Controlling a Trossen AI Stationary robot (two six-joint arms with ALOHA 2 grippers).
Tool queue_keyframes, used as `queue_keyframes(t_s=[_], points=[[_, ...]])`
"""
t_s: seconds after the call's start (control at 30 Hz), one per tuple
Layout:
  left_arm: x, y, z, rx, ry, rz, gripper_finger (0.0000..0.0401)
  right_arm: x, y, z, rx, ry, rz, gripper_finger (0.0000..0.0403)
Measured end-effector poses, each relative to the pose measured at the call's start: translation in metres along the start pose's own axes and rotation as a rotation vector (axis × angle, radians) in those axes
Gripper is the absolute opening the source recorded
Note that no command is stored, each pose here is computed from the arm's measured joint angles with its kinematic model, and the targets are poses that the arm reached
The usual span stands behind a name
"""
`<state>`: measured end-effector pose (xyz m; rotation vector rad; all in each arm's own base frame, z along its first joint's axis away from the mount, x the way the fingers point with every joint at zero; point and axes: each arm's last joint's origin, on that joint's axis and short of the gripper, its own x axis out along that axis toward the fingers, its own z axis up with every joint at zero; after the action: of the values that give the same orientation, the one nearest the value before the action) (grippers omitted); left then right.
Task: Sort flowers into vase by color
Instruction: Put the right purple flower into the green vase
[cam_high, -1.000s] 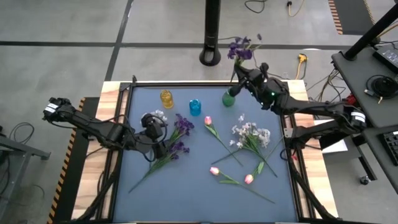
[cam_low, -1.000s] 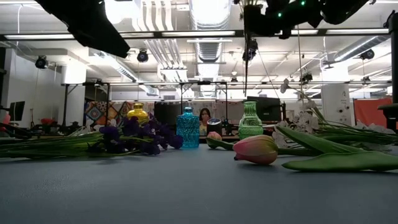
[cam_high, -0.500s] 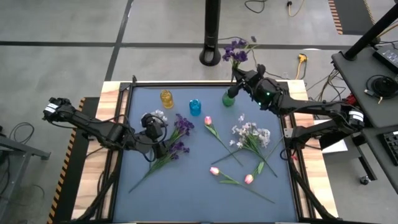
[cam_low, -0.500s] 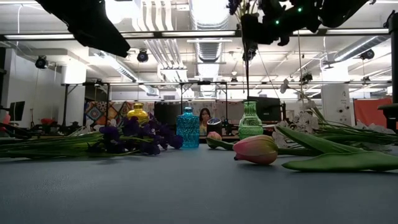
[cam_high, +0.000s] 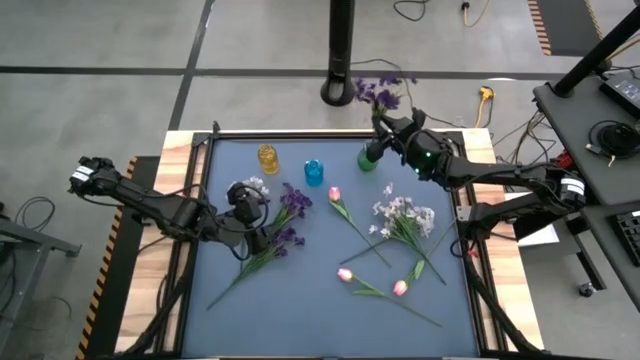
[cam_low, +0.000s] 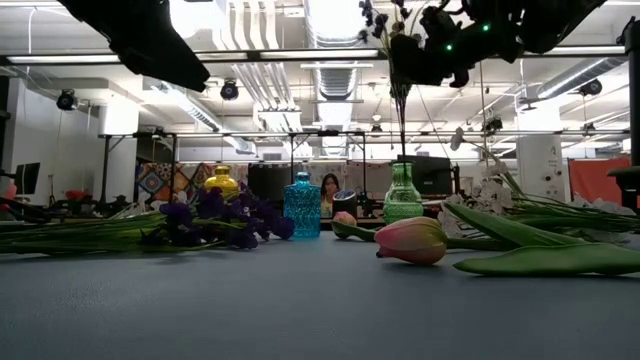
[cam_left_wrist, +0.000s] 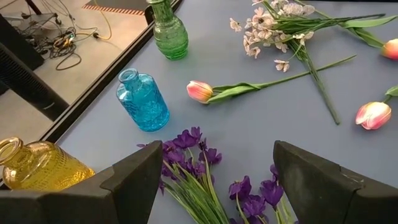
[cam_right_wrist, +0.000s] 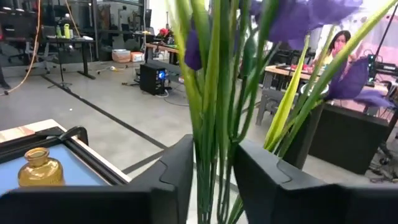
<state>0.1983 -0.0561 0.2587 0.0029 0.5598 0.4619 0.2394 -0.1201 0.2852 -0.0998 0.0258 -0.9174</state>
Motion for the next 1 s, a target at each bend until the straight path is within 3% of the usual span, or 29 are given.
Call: queue_keyframes(t_s=[0.57, 0.8, 1.0], points=[[0.000, 0.000, 0.000, -0.037, 0.001, -0.004, 0.0288, -0.009, -0.005, -0.013, 0.034, 0.190, -0.039, 0.0257], [0.000, -0.001, -0.001, -0.074, 0.027, -0.050, 0.0288, -0.026, -0.013, -0.005, 0.056, 0.298, -0.011, 0.0311], [0.000, -0.001, -0.006, -0.193, 0.100, -0.080, 0.0288, -0.045, -0.023, 0.001, 0.115, 0.368, 0.051, 0.0334]])
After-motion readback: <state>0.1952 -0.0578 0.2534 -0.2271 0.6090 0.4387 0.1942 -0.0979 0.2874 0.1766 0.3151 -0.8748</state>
